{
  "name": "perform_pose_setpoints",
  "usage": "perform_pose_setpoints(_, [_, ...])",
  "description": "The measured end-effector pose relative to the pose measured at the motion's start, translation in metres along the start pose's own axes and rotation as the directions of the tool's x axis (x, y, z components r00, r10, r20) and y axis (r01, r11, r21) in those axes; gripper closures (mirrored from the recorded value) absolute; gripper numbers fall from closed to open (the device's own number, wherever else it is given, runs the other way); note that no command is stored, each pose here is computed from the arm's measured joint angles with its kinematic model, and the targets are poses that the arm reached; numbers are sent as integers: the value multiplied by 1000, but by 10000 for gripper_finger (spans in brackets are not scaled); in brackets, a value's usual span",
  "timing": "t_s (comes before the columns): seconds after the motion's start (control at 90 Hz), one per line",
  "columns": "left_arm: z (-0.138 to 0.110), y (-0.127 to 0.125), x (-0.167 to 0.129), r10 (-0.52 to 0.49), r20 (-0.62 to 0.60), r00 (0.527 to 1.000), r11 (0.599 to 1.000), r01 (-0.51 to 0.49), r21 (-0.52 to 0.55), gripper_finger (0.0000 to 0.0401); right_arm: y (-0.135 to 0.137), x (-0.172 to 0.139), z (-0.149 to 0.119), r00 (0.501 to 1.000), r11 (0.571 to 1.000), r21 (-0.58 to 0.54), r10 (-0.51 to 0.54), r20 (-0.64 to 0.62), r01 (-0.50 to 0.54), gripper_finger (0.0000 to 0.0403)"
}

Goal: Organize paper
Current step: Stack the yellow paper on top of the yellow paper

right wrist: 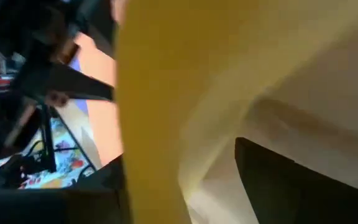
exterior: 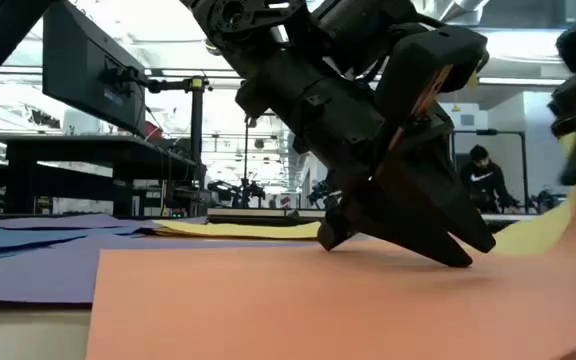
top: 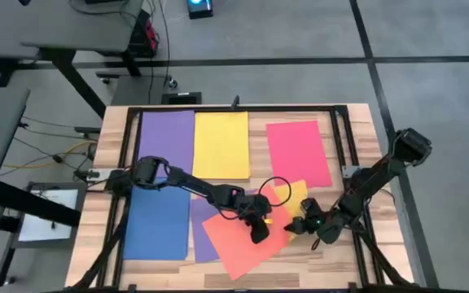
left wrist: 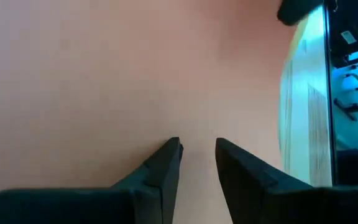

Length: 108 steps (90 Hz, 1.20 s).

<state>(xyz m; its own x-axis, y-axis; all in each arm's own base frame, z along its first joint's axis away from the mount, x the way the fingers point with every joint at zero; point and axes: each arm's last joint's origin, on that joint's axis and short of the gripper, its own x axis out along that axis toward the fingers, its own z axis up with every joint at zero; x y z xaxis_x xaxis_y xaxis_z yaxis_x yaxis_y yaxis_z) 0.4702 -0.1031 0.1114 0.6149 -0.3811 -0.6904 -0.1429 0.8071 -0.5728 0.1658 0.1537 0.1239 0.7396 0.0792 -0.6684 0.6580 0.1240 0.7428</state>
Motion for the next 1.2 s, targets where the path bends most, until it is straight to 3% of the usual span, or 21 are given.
perform_pose_setpoints(0.222, [-1, -1, 0, -2, -2, 1000, 1000, 2, 10, 310, -14, -8, 2, 988, 990, 71, -125, 87, 119, 212])
perform_pose_setpoints(0.478, [-1, -1, 0, -5, -3, 1000, 1000, 5, 31, 310, -15, -10, 16, 970, 987, 87, -148, 194, 133, 214])
perform_pose_setpoints(0.656, [-1, -1, 0, -6, -2, 1000, 999, 6, 34, 310, -11, -6, 20, 970, 990, 46, -136, 200, 130, 220])
perform_pose_setpoints(0.756, [0, -2, -1, -10, 3, 1000, 1000, 10, 29, 310, -10, -4, 20, 975, 989, 7, -150, 163, 151, 261])
perform_pose_setpoints(0.922, [7, -6, -13, -11, 12, 1000, 1000, 11, 5, 310, -10, -7, 15, 982, 983, -82, -153, 108, 162, 384])
perform_pose_setpoints(1.2, [28, -20, -64, 3, 34, 999, 1000, -3, 18, 310, -4, -27, 12, 992, 973, -194, -120, 38, 125, 402])
